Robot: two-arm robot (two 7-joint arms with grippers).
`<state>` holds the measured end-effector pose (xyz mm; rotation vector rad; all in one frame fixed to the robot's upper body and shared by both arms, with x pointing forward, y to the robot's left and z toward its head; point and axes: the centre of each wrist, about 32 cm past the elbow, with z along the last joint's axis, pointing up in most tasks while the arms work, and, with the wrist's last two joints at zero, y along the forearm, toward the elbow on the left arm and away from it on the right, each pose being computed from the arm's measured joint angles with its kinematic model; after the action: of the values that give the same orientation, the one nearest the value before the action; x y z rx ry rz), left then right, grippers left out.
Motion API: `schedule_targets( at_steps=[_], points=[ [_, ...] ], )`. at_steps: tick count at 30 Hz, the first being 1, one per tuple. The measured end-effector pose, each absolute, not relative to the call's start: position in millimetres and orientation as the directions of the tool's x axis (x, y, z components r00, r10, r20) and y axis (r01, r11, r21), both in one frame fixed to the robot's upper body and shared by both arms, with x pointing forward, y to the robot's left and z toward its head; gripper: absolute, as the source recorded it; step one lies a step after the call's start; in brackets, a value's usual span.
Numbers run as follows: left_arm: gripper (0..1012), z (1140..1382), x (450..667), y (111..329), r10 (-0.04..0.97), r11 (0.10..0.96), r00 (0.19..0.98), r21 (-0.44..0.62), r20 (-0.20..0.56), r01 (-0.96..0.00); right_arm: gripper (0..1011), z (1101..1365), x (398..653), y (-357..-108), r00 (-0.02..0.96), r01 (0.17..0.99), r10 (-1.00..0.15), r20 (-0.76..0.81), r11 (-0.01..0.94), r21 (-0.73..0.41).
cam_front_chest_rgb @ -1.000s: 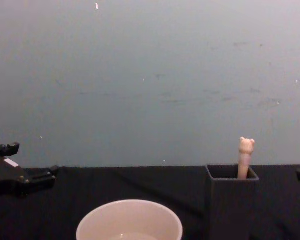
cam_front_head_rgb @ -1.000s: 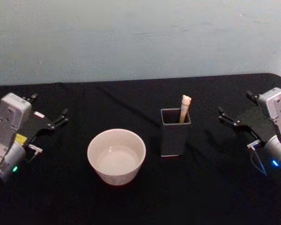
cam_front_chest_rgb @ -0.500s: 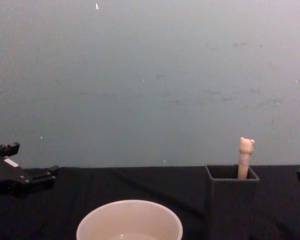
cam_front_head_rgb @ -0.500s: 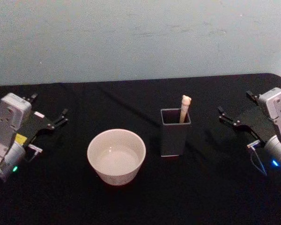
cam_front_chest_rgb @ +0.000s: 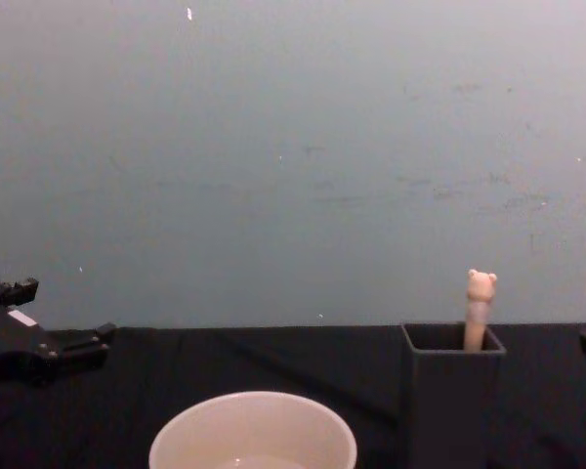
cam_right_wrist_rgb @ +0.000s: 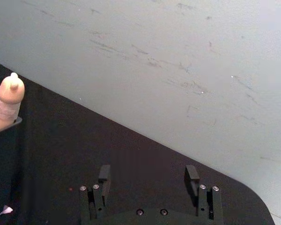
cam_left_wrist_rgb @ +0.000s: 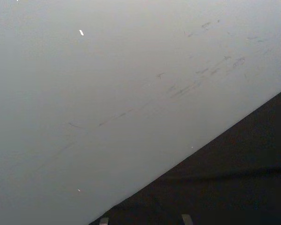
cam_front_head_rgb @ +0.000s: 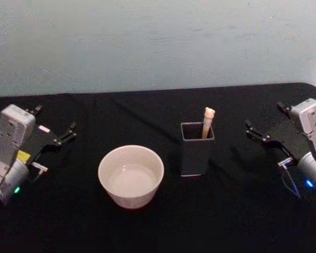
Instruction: Pick up the stirring spoon with one hand, stir inside the cup, then place it back in its original position.
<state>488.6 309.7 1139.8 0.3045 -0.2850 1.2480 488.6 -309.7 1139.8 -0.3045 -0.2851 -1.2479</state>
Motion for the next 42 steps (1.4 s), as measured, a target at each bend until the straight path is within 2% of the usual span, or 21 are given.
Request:
schedule_targets(
  at_steps=[13,20,25,32,42],
  points=[
    [1001,1139.8,488.6,309.7,0.88,0.287,0.292,0.07,0.374,-0.955,1002,1147.4,486.7,-318.2,0.334,0.942,-0.886,0.323,0.326,-0.081],
    [1001,1139.8,488.6,309.7,0.88,0.287,0.292,0.07,0.374,-0.955,1002,1160.3,474.6,-327.4,0.418,0.908,-0.872,0.254,0.407,-0.096],
    [1001,1139.8,488.6,309.7,0.88,0.287,0.292,0.07,0.374,-0.955,1002,1172.0,461.3,-330.8,0.512,0.859,-0.834,0.208,0.504,-0.092],
    [1001,1139.8,488.6,309.7,0.88,0.287,0.292,0.07,0.374,-0.955,1002,1179.4,452.5,-324.9,0.595,0.803,-0.786,0.166,0.589,-0.088],
    [1002,1139.8,488.6,309.7,0.88,0.287,0.292,0.07,0.374,-0.955,1002,1179.6,457.6,-310.3,0.631,0.775,-0.763,0.142,0.626,-0.082]
  ],
)
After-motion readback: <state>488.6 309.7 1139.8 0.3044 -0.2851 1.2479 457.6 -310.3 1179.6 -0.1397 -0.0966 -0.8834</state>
